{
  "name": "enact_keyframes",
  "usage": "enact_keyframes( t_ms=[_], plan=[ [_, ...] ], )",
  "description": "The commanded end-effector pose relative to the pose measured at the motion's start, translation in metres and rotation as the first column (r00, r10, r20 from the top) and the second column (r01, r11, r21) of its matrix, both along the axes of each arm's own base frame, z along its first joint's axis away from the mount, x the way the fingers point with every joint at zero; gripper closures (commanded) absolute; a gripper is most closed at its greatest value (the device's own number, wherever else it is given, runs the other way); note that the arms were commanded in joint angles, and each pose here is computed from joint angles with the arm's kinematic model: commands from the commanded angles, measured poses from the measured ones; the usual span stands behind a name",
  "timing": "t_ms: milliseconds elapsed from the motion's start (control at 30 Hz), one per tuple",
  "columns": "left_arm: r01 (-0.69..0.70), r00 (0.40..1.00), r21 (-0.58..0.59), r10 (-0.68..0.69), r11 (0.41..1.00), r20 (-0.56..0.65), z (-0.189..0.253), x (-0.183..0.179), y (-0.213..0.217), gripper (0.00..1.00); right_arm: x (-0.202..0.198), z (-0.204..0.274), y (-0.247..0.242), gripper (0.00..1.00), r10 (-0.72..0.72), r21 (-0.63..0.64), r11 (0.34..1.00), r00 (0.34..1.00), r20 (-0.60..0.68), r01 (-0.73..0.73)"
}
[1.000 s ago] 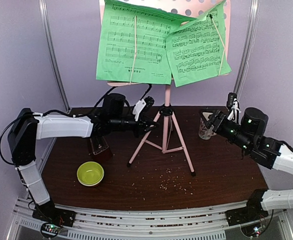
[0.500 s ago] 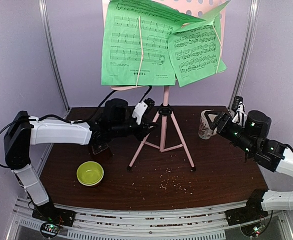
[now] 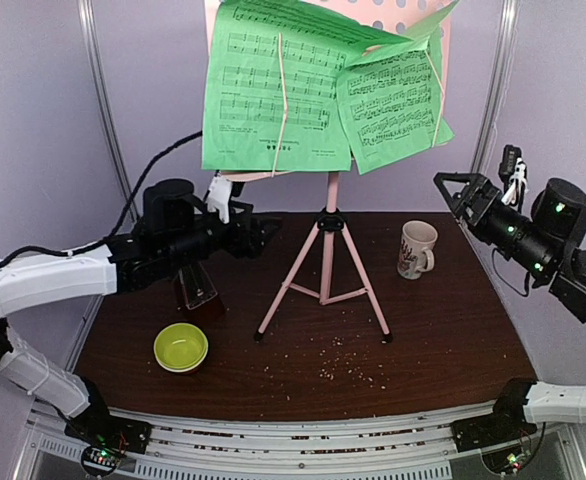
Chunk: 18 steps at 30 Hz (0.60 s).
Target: Pack up the instrument practice props
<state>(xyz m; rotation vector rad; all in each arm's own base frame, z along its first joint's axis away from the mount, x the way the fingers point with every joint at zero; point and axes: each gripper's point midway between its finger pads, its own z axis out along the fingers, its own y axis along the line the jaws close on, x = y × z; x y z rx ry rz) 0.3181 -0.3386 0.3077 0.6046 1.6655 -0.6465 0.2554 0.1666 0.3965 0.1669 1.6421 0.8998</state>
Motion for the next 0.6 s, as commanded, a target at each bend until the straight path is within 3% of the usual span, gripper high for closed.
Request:
enact_keyframes(
  t_ms=[0, 267, 433, 567],
  plan=[
    [-0.124, 0.992, -0.026, 0.123, 0.992, -0.036, 0.014, 0.0, 0.049, 0.15, -0.012, 0.017, 0.052, 0.18, 0.229, -0.017, 0.973, 0.973, -0.031, -0.23],
    [-0.076, 0.997, -0.195, 0.068, 0.978, -0.047, 0.085, -0.033, 0.111, 0.18, -0.038, 0.079, 0.148, 0.2, 0.422, -0.068, 0.905, 0.906, 0.031, -0.419],
    [0.094, 0.994, -0.3, -0.104, 0.949, -0.016, 0.138, -0.065, 0.116, 0.22, -0.046, 0.107, 0.188, 0.24, 0.472, -0.056, 0.881, 0.879, 0.067, -0.469],
    [0.273, 0.961, -0.359, -0.274, 0.893, 0.049, 0.183, -0.097, 0.105, 0.32, -0.046, 0.125, 0.203, 0.27, 0.497, -0.01, 0.867, 0.862, 0.103, -0.499]
  ],
)
